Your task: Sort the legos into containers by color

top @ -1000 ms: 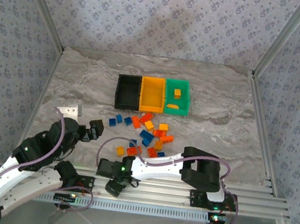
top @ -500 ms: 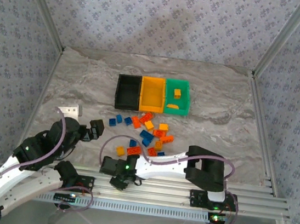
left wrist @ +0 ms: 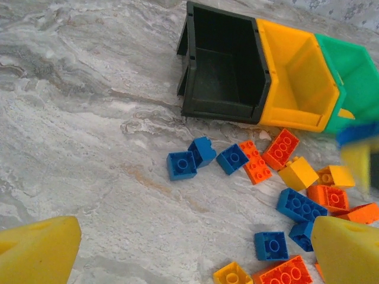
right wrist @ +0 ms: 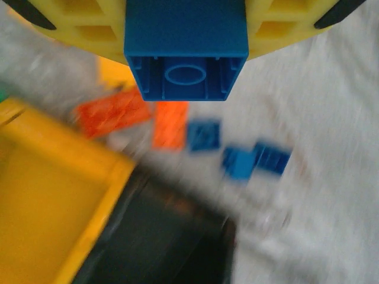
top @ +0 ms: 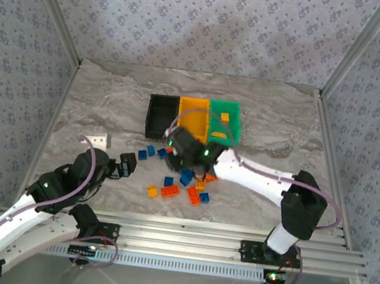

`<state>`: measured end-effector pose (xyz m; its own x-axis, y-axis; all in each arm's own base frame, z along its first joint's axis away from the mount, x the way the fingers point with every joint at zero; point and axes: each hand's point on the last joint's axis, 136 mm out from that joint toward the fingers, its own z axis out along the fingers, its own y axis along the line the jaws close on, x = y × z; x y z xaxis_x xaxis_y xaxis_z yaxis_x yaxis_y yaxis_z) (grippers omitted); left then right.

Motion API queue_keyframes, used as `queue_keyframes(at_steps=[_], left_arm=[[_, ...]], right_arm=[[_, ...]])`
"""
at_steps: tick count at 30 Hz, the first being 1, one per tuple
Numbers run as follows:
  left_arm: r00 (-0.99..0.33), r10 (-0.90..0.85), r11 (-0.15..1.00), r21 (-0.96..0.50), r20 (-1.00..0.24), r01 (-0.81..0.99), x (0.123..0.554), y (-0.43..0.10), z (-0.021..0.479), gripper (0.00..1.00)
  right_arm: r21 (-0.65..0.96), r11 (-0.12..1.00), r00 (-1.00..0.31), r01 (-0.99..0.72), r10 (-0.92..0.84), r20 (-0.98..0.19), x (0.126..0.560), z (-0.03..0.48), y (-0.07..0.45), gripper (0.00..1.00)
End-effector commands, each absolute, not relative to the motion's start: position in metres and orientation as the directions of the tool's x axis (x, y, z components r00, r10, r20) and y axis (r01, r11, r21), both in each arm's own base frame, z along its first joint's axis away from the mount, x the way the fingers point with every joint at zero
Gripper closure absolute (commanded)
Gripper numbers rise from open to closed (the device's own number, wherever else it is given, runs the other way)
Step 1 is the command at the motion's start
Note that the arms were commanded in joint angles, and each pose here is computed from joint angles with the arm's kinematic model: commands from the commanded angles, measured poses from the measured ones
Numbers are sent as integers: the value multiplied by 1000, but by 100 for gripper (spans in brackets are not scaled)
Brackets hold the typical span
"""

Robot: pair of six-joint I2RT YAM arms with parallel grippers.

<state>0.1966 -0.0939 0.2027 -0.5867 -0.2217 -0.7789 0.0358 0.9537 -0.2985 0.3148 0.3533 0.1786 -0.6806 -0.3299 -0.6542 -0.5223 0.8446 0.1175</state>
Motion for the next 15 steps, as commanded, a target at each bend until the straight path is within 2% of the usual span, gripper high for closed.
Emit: queue_keyframes(at_steps=[1, 8, 12, 15], left_arm=[[-576, -254, 938, -342, -777, 47, 202, -103, 201, 1], [-601, -251, 939, -341, -759, 37, 206, -109, 185, 1], [-626, -238, 940, -339, -743, 45, 212, -117, 177, 0], [-656, -219, 946, -323, -722, 39, 219, -121, 170, 0]], right_arm=[[106, 898, -720, -427, -267, -640, 363, 172, 345, 68], [156, 967, -788, -201, -66, -612, 449, 155, 325, 66], [197, 972, -827, -125, 8, -562, 463, 137, 320, 61], [246, 960, -828, -131, 31, -559, 470, 138, 325, 44]])
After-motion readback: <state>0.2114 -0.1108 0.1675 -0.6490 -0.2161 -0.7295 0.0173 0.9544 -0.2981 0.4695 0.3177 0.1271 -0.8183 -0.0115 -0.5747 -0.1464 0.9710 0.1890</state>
